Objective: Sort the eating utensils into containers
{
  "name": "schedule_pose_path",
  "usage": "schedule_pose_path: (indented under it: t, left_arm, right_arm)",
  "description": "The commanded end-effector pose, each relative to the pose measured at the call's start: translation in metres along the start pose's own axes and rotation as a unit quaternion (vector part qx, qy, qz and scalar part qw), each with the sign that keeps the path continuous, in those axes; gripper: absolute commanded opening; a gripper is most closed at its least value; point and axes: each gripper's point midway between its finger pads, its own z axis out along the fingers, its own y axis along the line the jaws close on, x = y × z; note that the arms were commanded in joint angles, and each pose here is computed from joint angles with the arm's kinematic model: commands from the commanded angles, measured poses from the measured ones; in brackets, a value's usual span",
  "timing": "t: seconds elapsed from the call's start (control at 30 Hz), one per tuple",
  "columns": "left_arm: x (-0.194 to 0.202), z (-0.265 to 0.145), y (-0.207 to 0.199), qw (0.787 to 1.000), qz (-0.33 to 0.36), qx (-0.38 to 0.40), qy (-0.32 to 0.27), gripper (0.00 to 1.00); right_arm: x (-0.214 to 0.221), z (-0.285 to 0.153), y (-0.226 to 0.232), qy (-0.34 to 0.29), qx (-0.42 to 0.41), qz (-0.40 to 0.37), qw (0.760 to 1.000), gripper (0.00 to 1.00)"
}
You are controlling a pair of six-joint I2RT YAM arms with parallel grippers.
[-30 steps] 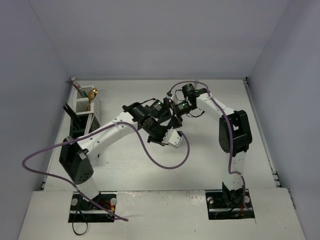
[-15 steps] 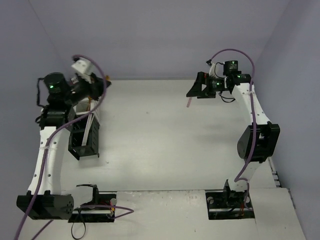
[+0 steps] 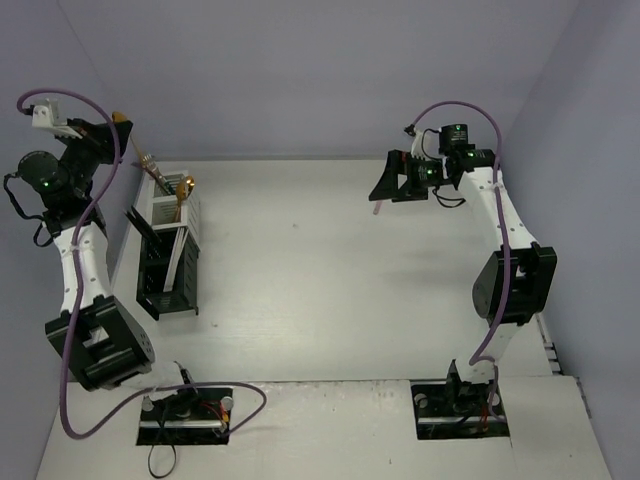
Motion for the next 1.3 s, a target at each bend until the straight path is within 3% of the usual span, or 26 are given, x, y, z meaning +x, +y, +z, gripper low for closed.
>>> schedule_pose_path:
  t: [0.0,0.37,0.6,0.77,0.9,1.0,1.07,1.13,1.27]
  left_arm:
    - [-0.021,-0.005,-0.004,0.997,0.012,0.048,-0.061,0.03]
    - [0.052,-0.013,0.024,0.999,-0.02,0.035,0.006,0.07]
    - [0.069,-0.024,0.023,0.999,0.005,0.028,0.029,0.18]
    - [0.074,-0.023,0.027,0.999,0.011,0.026,0.034,0.19]
    - [0.065,-0.021,0.027,0.999,0.019,0.028,0.028,0.31]
    - [0.042,-0.017,0.015,0.998,0.038,0.039,0.012,0.58]
    - [0.018,-0.015,0.004,0.997,0.06,0.049,-0.003,0.64]
    - [-0.011,-0.015,-0.008,0.995,0.095,0.039,-0.013,0.66]
    - [-0.048,-0.016,-0.021,0.983,0.182,-0.006,-0.016,0.68]
  right_arm:
    - [-0.002,-0.007,0.005,-0.009,0.003,-0.016,1.0,1.0]
    - [0.007,0.0,-0.006,0.007,0.008,-0.024,1.0,1.0]
    - [0.01,0.003,-0.005,0.013,-0.003,-0.016,1.0,1.0]
    - [0.009,0.002,-0.003,0.012,-0.003,-0.018,1.0,1.0]
    - [0.01,0.001,-0.004,0.013,0.002,-0.018,1.0,1.0]
    - [0.003,-0.003,-0.019,0.004,0.054,-0.035,0.998,0.98]
    - [-0.001,-0.005,-0.028,0.0,0.081,-0.04,0.996,0.94]
    - [-0.019,-0.016,-0.062,-0.019,0.191,-0.032,0.981,0.85]
    - [-0.038,-0.012,-0.123,-0.039,0.321,0.037,0.946,0.52]
